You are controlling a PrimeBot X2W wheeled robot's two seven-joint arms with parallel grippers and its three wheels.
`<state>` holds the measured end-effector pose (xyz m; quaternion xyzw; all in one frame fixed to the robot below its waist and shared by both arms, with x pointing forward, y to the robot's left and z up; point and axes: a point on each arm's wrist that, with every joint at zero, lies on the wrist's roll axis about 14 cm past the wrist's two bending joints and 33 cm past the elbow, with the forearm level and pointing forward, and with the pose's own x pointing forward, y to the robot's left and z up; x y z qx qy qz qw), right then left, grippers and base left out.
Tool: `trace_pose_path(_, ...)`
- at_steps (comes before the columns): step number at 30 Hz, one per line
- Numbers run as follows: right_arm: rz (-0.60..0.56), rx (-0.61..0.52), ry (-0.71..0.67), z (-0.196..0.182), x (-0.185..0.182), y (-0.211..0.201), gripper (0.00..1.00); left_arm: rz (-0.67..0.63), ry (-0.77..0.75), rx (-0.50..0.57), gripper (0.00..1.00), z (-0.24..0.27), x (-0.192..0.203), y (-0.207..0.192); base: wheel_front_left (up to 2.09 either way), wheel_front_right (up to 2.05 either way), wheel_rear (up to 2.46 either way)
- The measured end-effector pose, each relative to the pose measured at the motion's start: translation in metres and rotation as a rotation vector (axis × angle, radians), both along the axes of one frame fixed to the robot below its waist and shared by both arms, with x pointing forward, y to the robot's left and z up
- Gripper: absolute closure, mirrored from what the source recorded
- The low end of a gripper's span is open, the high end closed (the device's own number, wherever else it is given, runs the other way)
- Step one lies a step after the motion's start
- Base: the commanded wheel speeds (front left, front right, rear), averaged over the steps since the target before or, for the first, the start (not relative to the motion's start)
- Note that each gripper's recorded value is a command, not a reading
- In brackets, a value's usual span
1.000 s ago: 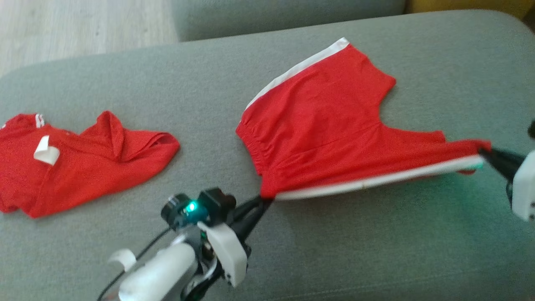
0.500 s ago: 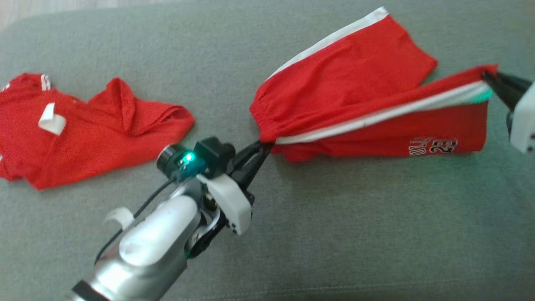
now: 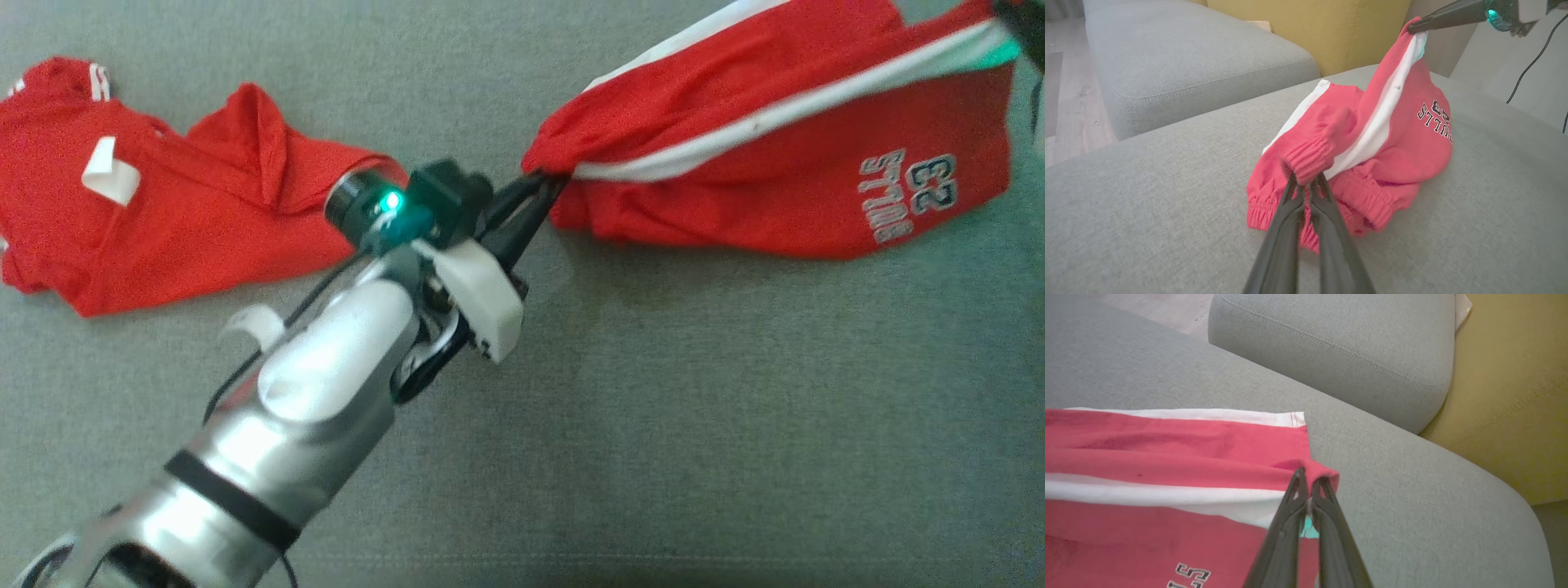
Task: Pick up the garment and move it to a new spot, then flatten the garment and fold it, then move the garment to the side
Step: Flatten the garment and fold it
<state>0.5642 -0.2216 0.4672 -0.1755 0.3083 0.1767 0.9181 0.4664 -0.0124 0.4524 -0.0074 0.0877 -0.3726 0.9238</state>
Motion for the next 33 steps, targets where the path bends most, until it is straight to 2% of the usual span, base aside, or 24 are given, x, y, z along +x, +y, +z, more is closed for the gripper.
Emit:
trace_pose_path(9, 0.024, 0.001, -0.001, -0.034, 0.041, 0.017, 1.00, 0.022, 0.031, 0.042, 1.00, -0.026, 0.033, 0.008, 0.00, 0.00, 0.00)
trace_pose_path(22, 0.053, -0.006, -0.046, -0.050, 0.072, 0.031, 1.00, 0.053, 0.066, 0.056, 1.00, -0.046, 0.041, 0.019, 0.00, 0.00, 0.00)
trace_pose_path(23, 0.055, -0.009, -0.041, -0.053, 0.073, 0.033, 1.00, 0.055, 0.065, 0.056, 0.88, -0.047, 0.043, 0.019, 0.00, 0.00, 0.00)
trace_pose_path(24, 0.058, -0.009, -0.040, -0.055, 0.073, 0.034, 0.24, 0.056, 0.063, 0.056, 0.31, -0.047, 0.044, 0.019, 0.00, 0.00, 0.00)
trace_pose_path(25, 0.059, -0.007, -0.046, -0.056, 0.074, 0.035, 0.00, 0.056, 0.064, 0.055, 0.00, -0.047, 0.045, 0.019, 0.00, 0.00, 0.00)
trace_pose_path(33, 0.014, 0.072, -0.144, -0.040, 0.085, 0.035, 0.00, 0.063, 0.054, 0.061, 0.00, -0.045, 0.050, 0.018, 0.00, 0.00, 0.00)
